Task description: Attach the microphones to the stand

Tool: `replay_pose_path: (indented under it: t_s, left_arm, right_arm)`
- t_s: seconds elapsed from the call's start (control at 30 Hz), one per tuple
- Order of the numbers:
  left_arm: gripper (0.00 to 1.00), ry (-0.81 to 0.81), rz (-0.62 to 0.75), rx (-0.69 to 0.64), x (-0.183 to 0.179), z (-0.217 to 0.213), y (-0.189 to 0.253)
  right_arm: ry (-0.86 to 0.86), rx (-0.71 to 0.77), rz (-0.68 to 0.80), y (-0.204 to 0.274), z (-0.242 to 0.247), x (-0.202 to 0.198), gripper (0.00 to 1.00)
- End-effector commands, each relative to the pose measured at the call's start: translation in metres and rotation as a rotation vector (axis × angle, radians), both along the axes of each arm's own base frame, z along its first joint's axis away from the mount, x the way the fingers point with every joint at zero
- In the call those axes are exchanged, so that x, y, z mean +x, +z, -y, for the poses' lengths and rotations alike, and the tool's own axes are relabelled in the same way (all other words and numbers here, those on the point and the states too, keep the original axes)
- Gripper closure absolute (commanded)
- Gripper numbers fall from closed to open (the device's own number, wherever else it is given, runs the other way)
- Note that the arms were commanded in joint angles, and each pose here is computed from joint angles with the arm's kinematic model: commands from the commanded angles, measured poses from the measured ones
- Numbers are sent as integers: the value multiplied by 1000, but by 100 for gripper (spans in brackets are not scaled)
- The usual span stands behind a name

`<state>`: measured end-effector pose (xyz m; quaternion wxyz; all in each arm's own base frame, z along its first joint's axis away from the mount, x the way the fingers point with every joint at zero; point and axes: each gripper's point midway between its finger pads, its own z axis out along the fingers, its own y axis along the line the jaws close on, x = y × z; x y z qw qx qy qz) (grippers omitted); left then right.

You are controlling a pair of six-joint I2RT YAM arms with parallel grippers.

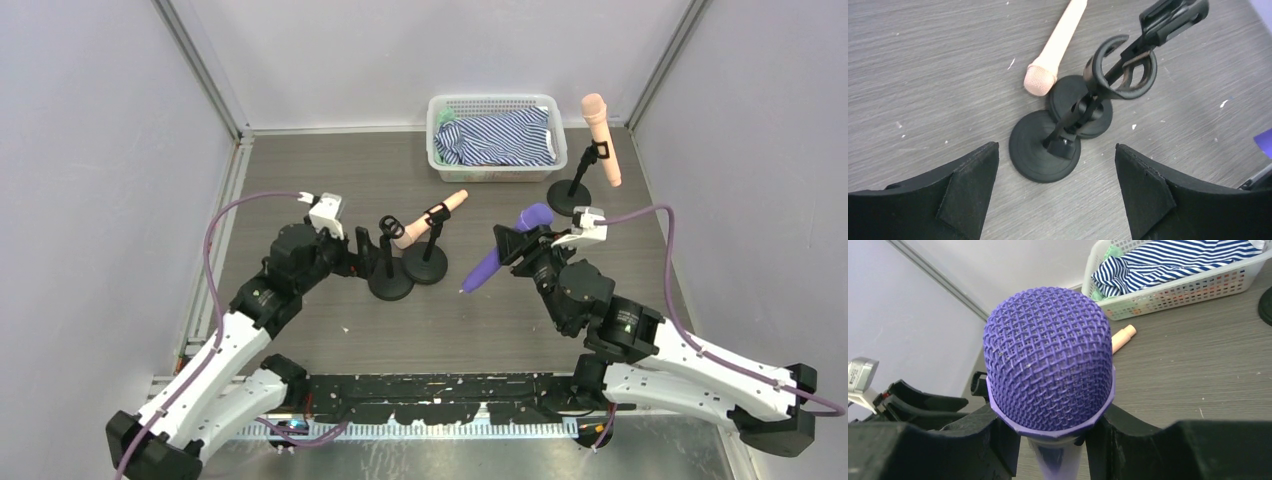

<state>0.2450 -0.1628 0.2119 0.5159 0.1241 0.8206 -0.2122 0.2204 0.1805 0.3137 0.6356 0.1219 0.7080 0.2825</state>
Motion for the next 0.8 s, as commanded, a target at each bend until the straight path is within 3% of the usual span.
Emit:
replay_pose_path:
  t_s: [0.0,0.13,0.47,0.6,0.77]
  left_arm:
    - [13,-147,132,-173,14,23,34]
    - [18,-247,171,-208,23,34,32]
    - [31,-356,186,-141,42,37,15]
    - [44,-429,155,-144,42,44,7]
    - [75,-516,99,-171,38,55,2]
  right_arm:
    - [-27,10,13,9,13,-2,99]
    - [-20,4,3,8,19,-6,99]
    - [-13,25,-20,5,33,-15,99]
    - [-13,25,-20,7,32,-15,99]
    - [1,23,-22,9,26,-14,99]
